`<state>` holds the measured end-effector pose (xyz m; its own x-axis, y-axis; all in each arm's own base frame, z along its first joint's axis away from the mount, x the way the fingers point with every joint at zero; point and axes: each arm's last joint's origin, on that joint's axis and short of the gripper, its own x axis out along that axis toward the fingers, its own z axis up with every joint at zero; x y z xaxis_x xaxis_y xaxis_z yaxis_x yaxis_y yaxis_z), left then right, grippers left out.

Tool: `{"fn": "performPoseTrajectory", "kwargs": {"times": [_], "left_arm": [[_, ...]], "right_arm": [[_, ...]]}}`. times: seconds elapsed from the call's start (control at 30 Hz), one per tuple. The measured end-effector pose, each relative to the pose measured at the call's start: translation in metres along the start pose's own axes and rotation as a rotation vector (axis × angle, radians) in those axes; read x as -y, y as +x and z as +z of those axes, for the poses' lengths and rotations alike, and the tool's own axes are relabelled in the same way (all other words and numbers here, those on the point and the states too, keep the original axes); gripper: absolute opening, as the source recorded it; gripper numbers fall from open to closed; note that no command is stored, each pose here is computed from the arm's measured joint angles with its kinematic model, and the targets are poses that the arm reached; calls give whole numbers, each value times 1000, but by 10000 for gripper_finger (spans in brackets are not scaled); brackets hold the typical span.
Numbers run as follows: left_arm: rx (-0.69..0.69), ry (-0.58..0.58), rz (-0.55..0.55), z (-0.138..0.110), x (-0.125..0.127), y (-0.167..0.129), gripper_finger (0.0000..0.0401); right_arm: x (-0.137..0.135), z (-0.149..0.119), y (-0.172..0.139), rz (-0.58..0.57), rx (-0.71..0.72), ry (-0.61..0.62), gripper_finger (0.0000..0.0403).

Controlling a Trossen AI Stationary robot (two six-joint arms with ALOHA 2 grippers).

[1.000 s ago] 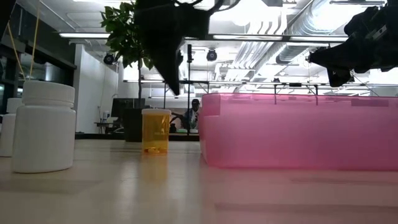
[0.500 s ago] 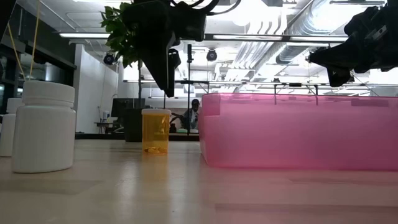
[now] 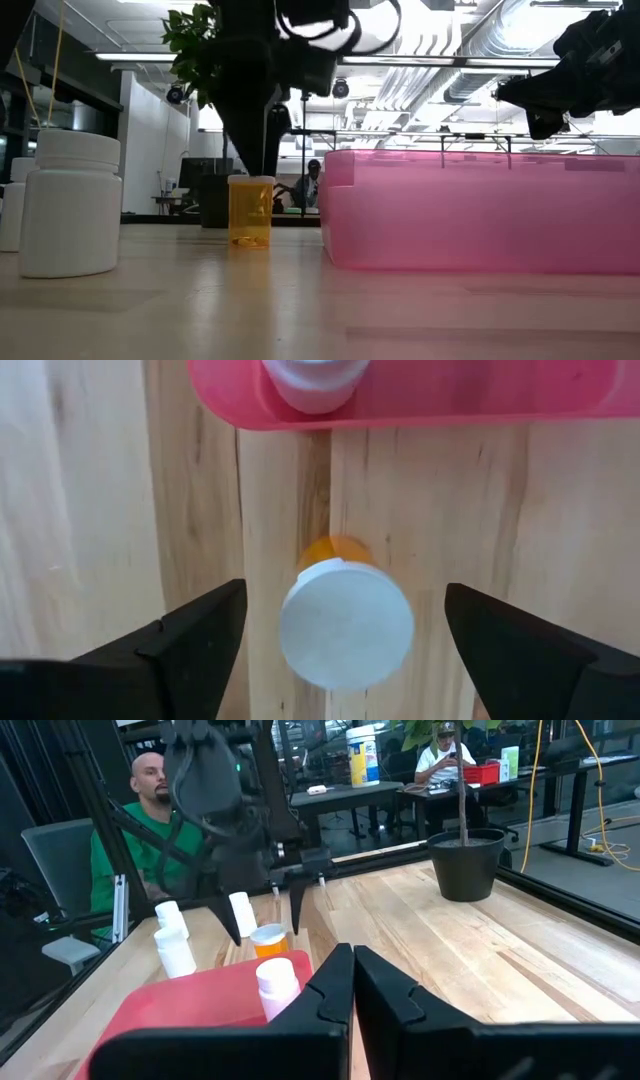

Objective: Pick and place pill bottles into a basket
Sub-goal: Put the orange pill bottle into the pink bin

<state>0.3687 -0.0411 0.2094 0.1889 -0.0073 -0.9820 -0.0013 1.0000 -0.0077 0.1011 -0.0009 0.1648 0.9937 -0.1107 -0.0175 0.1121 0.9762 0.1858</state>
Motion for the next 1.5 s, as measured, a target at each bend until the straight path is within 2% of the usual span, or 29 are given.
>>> {"fn": "performPoseTrajectory", "kwargs": {"times": [0.37, 0.5, 0.8, 1.23, 1.33, 1.5], "left_arm": [[-78, -20, 4, 2, 1, 30, 372], [-75, -20, 4, 3, 1, 31, 372], [-39, 57, 0, 2, 1, 38, 372], [-70, 57, 1, -6, 0, 48, 370], [-70, 57, 1, -6, 0, 48, 356], [-70, 62, -5, -6, 0, 48, 310]], "right_arm": [[0, 0, 0, 0, 0, 0, 3], [0, 0, 0, 0, 0, 0, 2], [0, 0, 0, 0, 0, 0, 3], [0, 0, 0, 0, 0, 0, 2], [0, 0, 0, 0, 0, 0, 2], [0, 0, 0, 0, 0, 0, 2]]}}
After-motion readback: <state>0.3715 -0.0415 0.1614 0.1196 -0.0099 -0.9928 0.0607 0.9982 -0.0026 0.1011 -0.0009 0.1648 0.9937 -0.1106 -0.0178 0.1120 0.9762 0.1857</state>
